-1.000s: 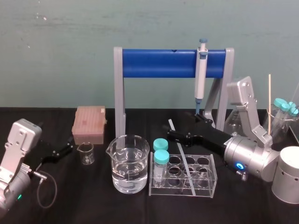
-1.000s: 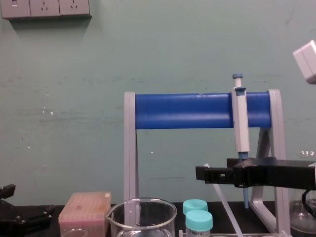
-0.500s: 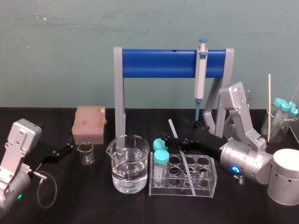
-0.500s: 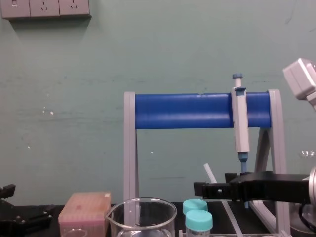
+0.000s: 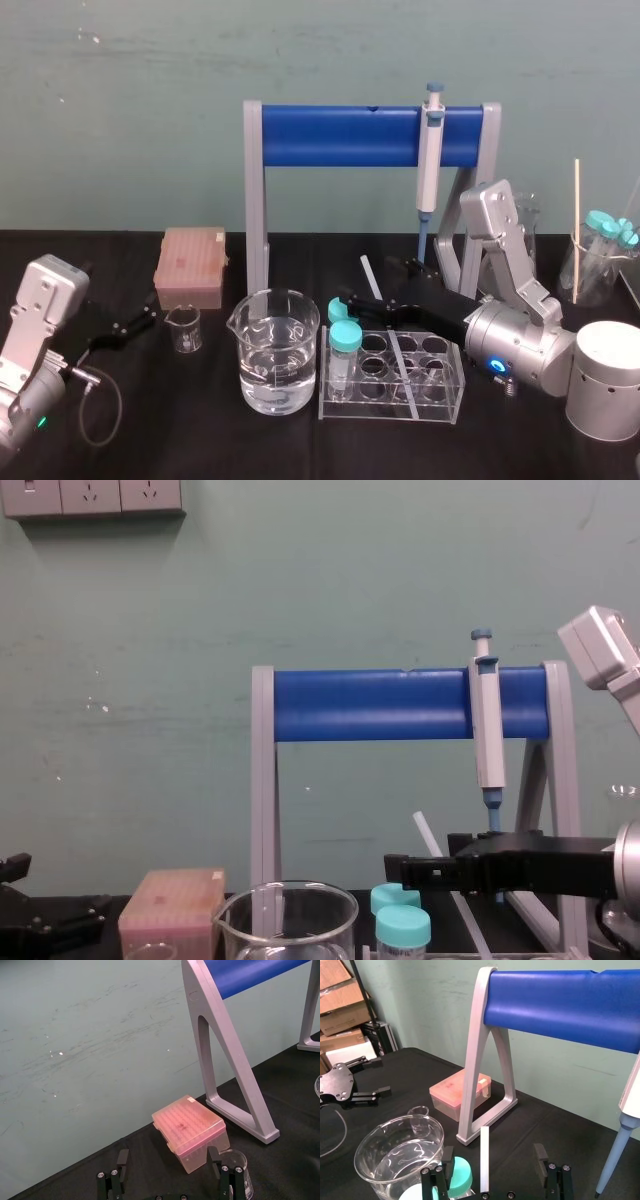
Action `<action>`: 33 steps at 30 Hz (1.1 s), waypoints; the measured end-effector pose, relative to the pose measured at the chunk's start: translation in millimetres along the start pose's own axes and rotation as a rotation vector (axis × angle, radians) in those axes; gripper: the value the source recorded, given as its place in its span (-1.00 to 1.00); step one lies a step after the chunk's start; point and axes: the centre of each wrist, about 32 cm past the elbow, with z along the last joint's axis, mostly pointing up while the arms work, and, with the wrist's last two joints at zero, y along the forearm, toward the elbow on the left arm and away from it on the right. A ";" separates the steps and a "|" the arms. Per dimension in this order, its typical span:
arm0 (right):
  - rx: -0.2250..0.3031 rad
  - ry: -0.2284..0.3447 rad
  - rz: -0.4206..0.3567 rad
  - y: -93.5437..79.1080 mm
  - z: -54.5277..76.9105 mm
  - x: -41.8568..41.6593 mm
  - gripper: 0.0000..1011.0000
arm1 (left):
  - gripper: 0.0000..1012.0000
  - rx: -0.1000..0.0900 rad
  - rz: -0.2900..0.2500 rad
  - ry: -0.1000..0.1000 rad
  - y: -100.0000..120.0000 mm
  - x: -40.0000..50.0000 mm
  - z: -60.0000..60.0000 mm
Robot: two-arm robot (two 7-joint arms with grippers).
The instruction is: Pick up the stirring rod with one hand, then place it down.
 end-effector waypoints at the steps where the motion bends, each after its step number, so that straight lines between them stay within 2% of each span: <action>1: 0.000 0.000 0.000 0.0 0.0 0.0 0.98 | 0.98 0.000 0.000 0.000 0.0 0.0 0.0; 7: 0.001 0.003 0.000 -0.2 0.1 0.3 0.97 | 0.98 0.000 0.000 0.000 0.0 0.0 0.0; 14: 0.000 0.005 -0.001 -0.4 0.0 0.4 0.71 | 0.98 0.000 0.000 0.000 0.0 0.0 0.0; 24: 0.000 0.007 -0.001 -0.5 0.2 0.6 0.12 | 0.98 0.000 0.000 0.000 0.0 0.0 0.0; 25: 0.000 0.007 -0.001 -0.5 0.2 0.6 0.00 | 0.98 0.000 0.000 0.000 0.0 0.0 0.0; 27: -0.001 0.007 -0.002 -0.5 0.2 0.6 -0.08 | 0.98 0.000 0.000 0.000 0.0 0.0 0.0; 28: -0.001 0.007 -0.002 -0.5 0.2 0.6 -0.20 | 0.98 0.000 0.000 0.000 0.0 0.0 0.0; 30: -0.001 0.008 -0.002 -0.5 0.2 0.6 -0.28 | 0.98 0.000 0.000 0.000 0.0 0.0 0.0; 31: -0.001 0.008 -0.002 -0.5 0.2 0.6 -0.40 | 0.98 0.000 0.000 0.000 0.0 0.0 0.0; 33: -0.001 0.008 -0.001 -0.5 0.2 0.6 -0.48 | 0.98 0.000 0.000 0.000 0.0 0.0 0.0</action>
